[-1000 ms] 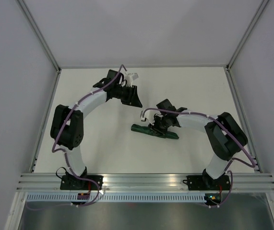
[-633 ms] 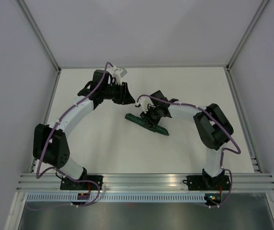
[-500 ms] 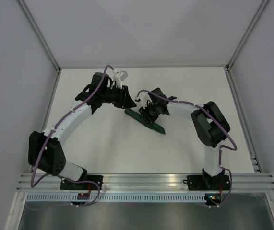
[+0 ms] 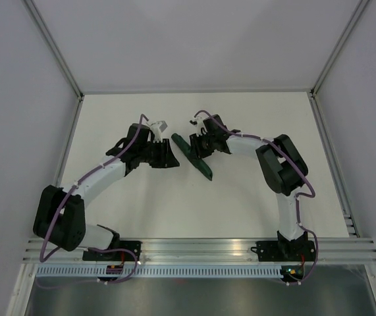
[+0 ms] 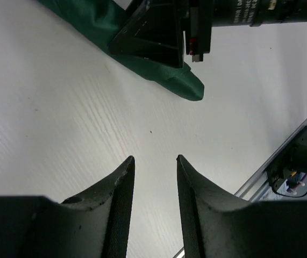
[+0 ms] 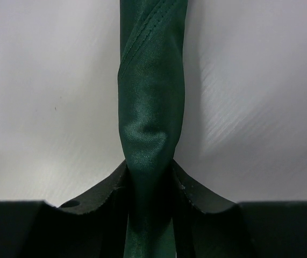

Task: Fold the napkin, place the utensils inside, and roll it up
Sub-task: Roll the napkin at the center of the board.

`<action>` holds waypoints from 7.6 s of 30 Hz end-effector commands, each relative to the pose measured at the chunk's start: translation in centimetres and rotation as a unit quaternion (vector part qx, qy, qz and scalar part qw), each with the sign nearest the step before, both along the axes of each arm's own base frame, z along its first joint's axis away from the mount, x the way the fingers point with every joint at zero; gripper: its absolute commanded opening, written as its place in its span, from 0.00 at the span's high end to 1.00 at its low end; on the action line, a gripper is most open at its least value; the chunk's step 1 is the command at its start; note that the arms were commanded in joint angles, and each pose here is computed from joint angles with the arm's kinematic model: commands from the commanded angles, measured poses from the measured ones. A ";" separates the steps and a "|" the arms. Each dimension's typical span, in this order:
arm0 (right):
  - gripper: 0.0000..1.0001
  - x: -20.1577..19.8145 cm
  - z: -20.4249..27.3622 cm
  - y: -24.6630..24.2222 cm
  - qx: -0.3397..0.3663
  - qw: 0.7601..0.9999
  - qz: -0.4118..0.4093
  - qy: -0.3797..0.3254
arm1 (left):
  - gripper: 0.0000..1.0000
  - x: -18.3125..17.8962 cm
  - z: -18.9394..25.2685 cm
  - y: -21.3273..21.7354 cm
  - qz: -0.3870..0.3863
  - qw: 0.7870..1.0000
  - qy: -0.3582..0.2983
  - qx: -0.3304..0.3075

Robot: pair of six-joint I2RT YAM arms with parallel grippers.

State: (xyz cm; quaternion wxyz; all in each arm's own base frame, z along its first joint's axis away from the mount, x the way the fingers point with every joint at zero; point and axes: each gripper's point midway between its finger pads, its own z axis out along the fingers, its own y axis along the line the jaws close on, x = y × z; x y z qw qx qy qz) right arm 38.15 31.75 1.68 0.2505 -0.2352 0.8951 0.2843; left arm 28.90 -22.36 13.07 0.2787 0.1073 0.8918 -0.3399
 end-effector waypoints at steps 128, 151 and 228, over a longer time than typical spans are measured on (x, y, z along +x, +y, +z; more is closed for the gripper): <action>0.47 3.2 3.2 -0.7 0.155 0.968 -0.064 0.186 | 0.74 14.5 -9.3 -4.2 0.174 0.981 0.082 -0.013; 0.46 4.0 4.5 -1.2 0.134 0.976 -0.063 0.158 | 0.72 14.6 -9.0 -4.0 0.172 0.982 0.075 -0.011; 0.40 5.6 14.2 -15.6 0.081 0.992 -0.098 -0.025 | 0.65 8.6 3.4 2.1 0.116 0.991 -0.052 0.030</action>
